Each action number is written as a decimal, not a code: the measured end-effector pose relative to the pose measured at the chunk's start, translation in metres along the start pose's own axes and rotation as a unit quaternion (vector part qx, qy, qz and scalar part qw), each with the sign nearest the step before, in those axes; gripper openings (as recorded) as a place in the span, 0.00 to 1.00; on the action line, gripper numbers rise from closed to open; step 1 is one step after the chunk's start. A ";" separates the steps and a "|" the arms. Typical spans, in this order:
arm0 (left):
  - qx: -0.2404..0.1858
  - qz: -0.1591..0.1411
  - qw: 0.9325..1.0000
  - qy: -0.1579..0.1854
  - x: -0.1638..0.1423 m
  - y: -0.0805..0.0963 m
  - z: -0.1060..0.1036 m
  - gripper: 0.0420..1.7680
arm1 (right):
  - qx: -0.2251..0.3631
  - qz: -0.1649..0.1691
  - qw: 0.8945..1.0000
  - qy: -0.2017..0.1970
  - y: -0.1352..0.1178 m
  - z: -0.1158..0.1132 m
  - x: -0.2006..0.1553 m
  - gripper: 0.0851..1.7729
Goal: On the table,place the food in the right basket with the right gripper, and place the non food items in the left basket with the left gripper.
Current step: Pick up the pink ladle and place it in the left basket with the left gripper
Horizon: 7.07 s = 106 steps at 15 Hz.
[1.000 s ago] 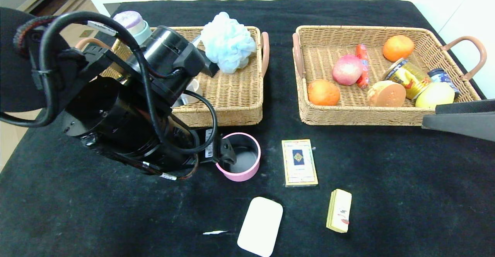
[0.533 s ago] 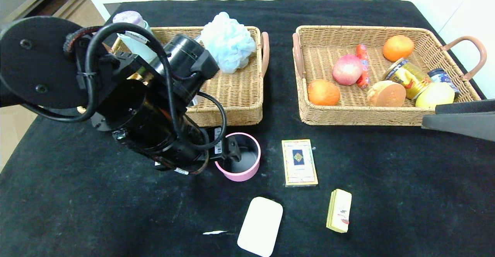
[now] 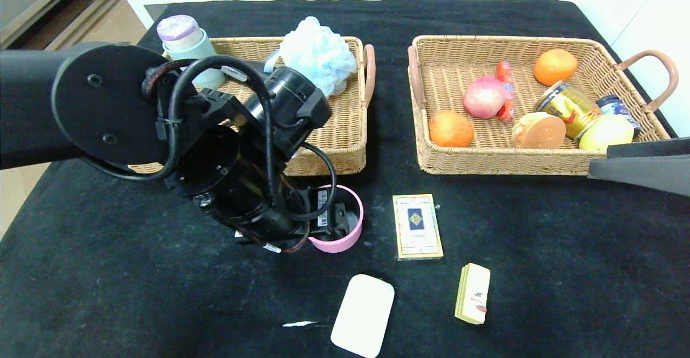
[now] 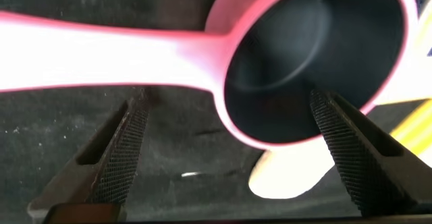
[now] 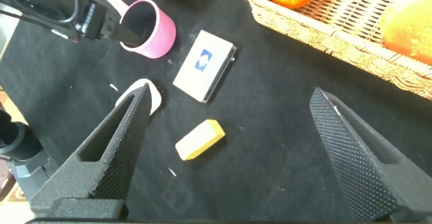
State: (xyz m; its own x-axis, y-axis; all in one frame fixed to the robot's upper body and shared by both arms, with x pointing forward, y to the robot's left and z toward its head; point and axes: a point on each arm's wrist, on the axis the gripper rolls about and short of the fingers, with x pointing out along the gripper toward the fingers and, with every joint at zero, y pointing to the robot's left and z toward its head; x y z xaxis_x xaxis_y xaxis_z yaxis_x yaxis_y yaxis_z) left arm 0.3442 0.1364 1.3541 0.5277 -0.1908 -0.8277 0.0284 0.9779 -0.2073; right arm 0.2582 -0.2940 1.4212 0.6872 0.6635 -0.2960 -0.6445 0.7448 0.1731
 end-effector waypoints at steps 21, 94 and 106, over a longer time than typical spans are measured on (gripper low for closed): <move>0.020 0.057 0.998 0.004 0.015 -0.010 0.001 0.74 | -0.002 -0.001 1.000 -0.003 0.000 0.001 -0.002 0.96; -0.045 0.046 0.945 -0.320 -0.062 0.170 0.136 0.69 | -0.004 0.001 1.000 -0.005 0.003 -0.001 -0.004 0.96; -0.046 0.046 0.944 -0.322 -0.068 0.170 0.133 0.91 | -0.004 0.001 1.000 -0.005 0.003 -0.001 -0.004 0.96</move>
State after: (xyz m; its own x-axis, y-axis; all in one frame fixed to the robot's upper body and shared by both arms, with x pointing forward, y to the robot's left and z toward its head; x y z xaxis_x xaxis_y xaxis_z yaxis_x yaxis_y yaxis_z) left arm 0.4257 0.3269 1.4450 0.9325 0.0149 -0.3608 -0.1003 0.9705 -0.2193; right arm 0.2532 -0.2948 1.4224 0.6889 0.6657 -0.2867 -0.6484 0.7428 0.1669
